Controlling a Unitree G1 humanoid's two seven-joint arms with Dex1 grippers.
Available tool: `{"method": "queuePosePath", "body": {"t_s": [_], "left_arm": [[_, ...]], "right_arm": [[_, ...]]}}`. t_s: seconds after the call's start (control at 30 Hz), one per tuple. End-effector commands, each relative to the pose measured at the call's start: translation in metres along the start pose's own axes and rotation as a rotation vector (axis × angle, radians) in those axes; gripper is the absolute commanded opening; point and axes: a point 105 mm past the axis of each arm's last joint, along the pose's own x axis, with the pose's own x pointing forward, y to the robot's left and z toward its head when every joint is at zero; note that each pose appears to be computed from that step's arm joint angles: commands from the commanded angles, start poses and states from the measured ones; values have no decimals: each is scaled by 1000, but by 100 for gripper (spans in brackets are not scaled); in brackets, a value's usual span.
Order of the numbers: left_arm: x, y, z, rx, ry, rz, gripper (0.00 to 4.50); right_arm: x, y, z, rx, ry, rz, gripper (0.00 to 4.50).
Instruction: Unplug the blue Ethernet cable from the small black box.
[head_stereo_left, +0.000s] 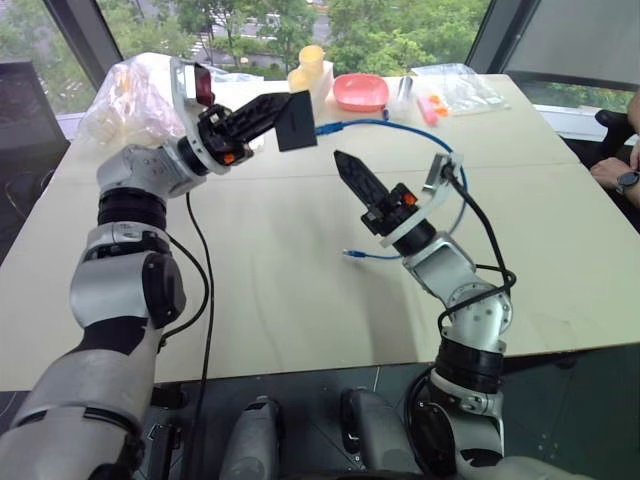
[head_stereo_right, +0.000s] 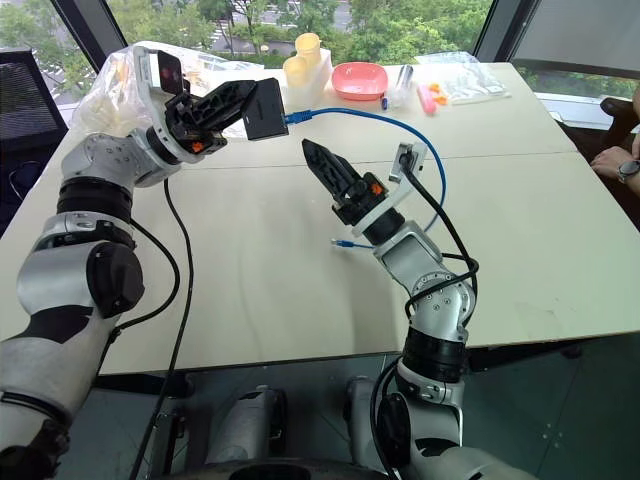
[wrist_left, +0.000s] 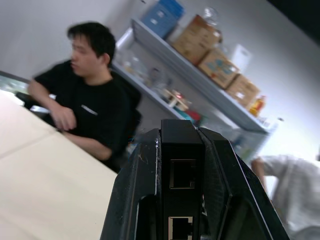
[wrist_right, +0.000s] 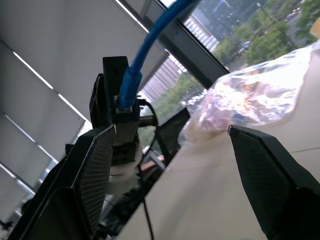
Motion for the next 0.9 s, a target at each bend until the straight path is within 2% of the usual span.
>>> {"method": "queuePosePath", "body": {"t_s": [0.03, 0.2, 0.43, 0.9], "left_arm": [[4, -17, 5, 10, 3, -60, 49], [4, -16, 1, 3, -5, -36, 49], [2, -9, 6, 1, -47, 2, 49], [2, -6, -4, -18, -25, 1, 49]], "right_arm": [[10, 17, 7, 4, -42, 77, 373], [15, 26, 9, 23, -58, 131, 373], [14, 35, 1, -25, -10, 175, 373], [20, 29, 7, -57, -69, 130, 373]]}}
